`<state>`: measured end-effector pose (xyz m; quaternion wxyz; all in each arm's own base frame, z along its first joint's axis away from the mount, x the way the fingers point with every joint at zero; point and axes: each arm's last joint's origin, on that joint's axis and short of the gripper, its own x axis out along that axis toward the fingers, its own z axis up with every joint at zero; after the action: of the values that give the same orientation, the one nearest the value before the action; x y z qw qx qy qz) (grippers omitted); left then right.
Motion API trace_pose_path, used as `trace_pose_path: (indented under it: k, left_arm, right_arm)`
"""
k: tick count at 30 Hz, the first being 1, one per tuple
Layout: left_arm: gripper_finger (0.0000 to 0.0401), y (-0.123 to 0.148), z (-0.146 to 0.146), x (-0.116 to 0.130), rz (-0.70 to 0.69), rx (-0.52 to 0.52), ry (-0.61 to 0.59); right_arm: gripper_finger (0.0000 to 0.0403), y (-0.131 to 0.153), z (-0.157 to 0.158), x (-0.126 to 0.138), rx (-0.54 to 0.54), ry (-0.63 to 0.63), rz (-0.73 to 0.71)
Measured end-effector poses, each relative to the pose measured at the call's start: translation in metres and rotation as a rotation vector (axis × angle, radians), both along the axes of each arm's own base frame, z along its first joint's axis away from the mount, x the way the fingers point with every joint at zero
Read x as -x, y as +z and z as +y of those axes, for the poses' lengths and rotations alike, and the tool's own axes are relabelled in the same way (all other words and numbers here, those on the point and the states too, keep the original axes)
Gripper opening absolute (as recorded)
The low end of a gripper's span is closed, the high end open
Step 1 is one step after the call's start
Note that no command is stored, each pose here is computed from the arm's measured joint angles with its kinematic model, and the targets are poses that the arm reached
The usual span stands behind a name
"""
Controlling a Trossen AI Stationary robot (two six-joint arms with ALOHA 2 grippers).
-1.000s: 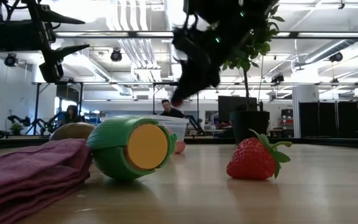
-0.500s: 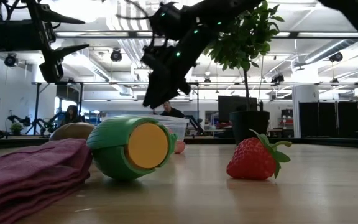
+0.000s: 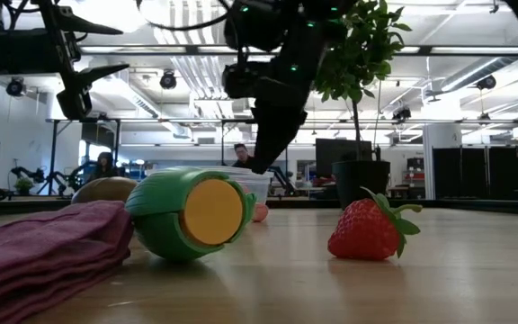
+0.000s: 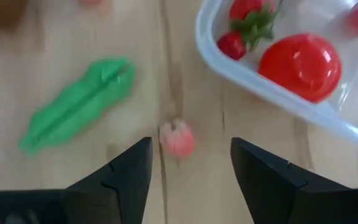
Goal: Pick and placing Produce into tupperware
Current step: Put the top peach into the transparent bin
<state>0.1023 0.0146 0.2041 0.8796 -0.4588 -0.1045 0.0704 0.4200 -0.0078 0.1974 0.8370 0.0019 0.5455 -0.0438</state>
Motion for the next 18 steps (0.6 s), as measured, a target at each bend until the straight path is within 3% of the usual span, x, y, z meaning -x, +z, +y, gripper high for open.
trace_pose_path:
  k: [5, 13, 18]
  left_arm:
    - [0.0201, 0.0, 0.0, 0.0, 0.0, 0.0, 0.0]
    - [0.0201, 0.0, 0.0, 0.0, 0.0, 0.0, 0.0]
    - [0.0201, 0.0, 0.0, 0.0, 0.0, 0.0, 0.0]
  right_arm:
    - [0.021, -0.01, 0.014, 0.004, 0.014, -0.085, -0.145]
    - [0.021, -0.042, 0.013, 0.02, 0.072, -0.13, -0.096]
    - [0.021, -0.052, 0.014, 0.025, 0.05, -0.164, -0.109]
